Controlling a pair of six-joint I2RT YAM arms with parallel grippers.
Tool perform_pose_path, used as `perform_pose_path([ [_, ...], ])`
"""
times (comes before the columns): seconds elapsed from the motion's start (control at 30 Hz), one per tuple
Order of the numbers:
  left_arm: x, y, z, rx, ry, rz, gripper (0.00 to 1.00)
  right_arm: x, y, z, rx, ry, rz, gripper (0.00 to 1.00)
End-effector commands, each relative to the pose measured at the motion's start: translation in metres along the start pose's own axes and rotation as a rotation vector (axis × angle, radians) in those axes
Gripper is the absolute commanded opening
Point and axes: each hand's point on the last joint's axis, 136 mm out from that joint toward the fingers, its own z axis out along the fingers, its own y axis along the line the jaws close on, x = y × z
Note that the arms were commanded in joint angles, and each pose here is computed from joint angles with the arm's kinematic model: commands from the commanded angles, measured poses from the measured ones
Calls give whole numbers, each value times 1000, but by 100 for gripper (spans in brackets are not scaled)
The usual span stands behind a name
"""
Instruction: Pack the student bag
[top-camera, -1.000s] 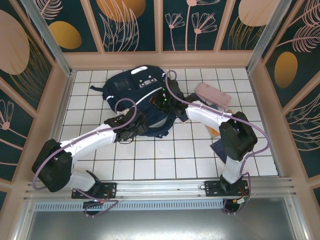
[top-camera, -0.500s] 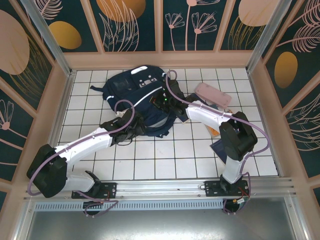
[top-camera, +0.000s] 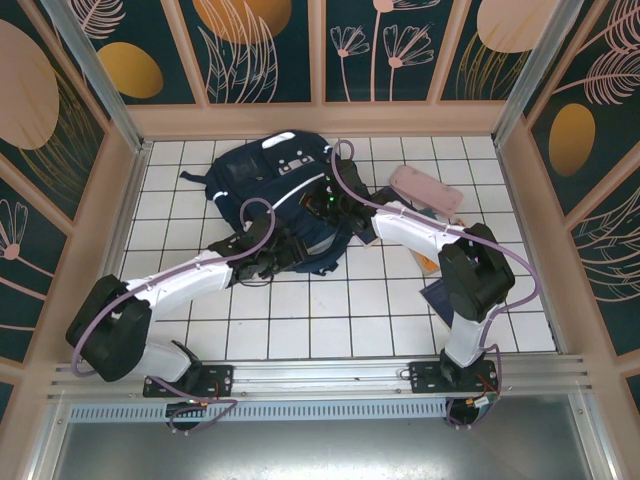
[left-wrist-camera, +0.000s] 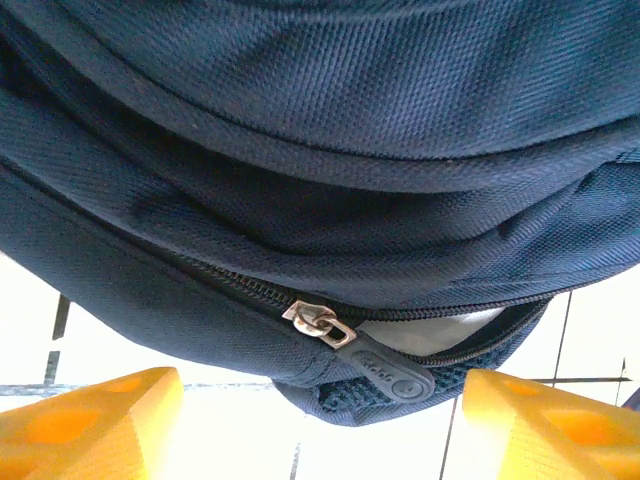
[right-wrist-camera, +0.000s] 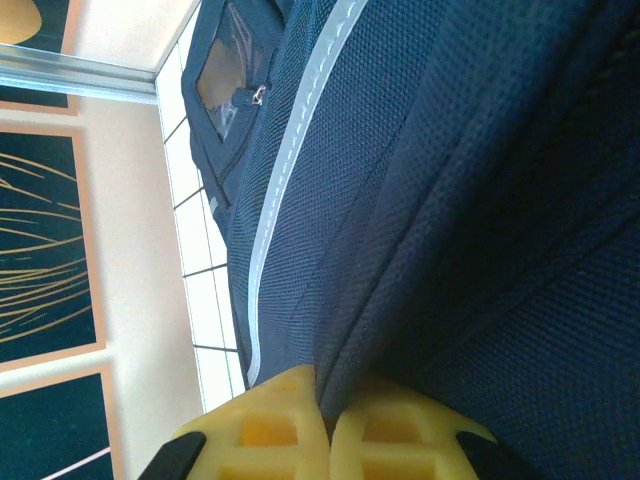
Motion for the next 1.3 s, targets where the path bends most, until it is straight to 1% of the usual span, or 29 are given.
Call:
perform_pose_path([
  [0.0,3,-14,8,38,27,-36,74,-16,42,-22,-125,-60,-59,0],
  [0.1,2,-7,13,-14,29,-31,75,-16,41,-22,-123,-60,-60,0],
  [0.17,0,5,14,-80,16,-33,71,-16,41,-22,-121,-60,-60,0],
  [0.23,-2,14,10,-116,-6,-44,68,-15,40,-22,-118,-60,-61,0],
  [0.33,-1,19,5,-121,-17,-52,65,-16,40,-22,-119,-62,-62,0],
  [0.4,-1,18,1,-106,-20,-55,62,-16,40,-22,-120,-62,-60,0],
  [0.5,-1,16,-2,-86,-25,-54,53,-16,40,-21,-119,-62,-60,0],
  [0.67,-1,11,-4,-61,-24,-35,36,-16,40,-20,-118,-60,-60,0],
  [0.73,-1,12,-3,-66,-21,-19,33,-16,39,-20,-116,-60,-59,0],
  [0.8,-2,15,-3,-89,-25,18,33,-16,39,-20,-115,-61,-58,0],
  [0.93,-7,23,-7,-155,-33,199,41,-16,38,-21,-111,-61,-56,0],
  [1.03,-9,22,-9,-144,-44,309,42,-15,38,-21,-110,-60,-57,0],
  [1.13,-2,15,-4,-77,-24,355,40,-16,37,-21,-108,-63,-55,0],
  [1.23,1,14,2,-64,-6,373,39,-16,37,-20,-107,-62,-51,0],
  [1.27,1,15,3,-67,-9,373,37,-16,37,-21,-108,-61,-51,0],
])
